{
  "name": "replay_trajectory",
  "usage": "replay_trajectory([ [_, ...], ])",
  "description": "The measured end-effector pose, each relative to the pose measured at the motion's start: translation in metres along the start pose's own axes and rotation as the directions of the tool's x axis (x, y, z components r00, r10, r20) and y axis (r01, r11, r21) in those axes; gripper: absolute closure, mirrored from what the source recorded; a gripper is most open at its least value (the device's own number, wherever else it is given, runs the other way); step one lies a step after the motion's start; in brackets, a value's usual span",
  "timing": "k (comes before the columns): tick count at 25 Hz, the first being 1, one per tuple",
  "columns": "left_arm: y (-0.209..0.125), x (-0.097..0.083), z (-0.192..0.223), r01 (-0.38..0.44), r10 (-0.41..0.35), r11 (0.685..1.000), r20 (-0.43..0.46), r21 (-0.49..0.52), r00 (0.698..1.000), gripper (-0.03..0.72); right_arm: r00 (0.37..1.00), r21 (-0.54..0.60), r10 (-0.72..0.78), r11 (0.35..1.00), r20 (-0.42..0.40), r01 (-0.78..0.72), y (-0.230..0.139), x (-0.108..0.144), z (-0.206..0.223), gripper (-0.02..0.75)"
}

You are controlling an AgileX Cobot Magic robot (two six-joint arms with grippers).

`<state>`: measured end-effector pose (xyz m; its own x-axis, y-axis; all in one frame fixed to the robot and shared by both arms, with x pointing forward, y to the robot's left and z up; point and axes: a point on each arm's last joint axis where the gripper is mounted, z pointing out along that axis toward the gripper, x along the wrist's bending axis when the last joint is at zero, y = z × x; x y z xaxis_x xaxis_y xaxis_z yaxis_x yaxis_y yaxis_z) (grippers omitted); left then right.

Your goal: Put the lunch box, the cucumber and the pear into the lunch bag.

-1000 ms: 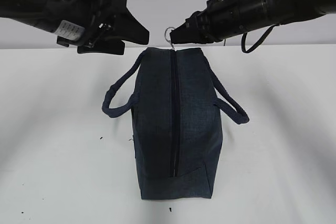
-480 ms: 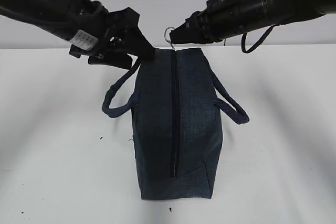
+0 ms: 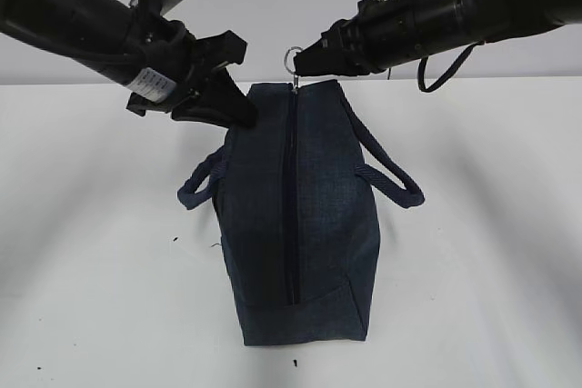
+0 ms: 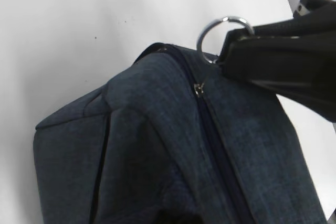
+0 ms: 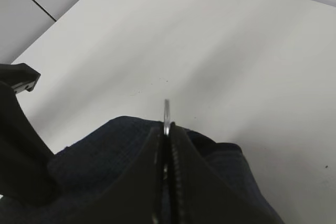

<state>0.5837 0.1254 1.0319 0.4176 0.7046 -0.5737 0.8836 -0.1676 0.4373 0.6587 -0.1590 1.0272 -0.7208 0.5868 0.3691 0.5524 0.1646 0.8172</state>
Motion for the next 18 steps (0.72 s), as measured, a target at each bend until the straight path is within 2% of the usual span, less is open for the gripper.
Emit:
replay_trajectory([
  [12,-0.003,-0.003,-0.001,-0.084,0.083,0.996,0.029,0.029,0.996,0.689,1.0,-0.009,0.017,1.0,0.026,-0.016,0.001,-0.002,0.0,0.732],
  [18,-0.004,-0.009,-0.008,-0.116,0.115,0.993,0.046,0.029,0.992,0.69,0.997,-0.036,0.051,0.998,0.054,-0.049,0.002,-0.012,-0.005,0.732],
])
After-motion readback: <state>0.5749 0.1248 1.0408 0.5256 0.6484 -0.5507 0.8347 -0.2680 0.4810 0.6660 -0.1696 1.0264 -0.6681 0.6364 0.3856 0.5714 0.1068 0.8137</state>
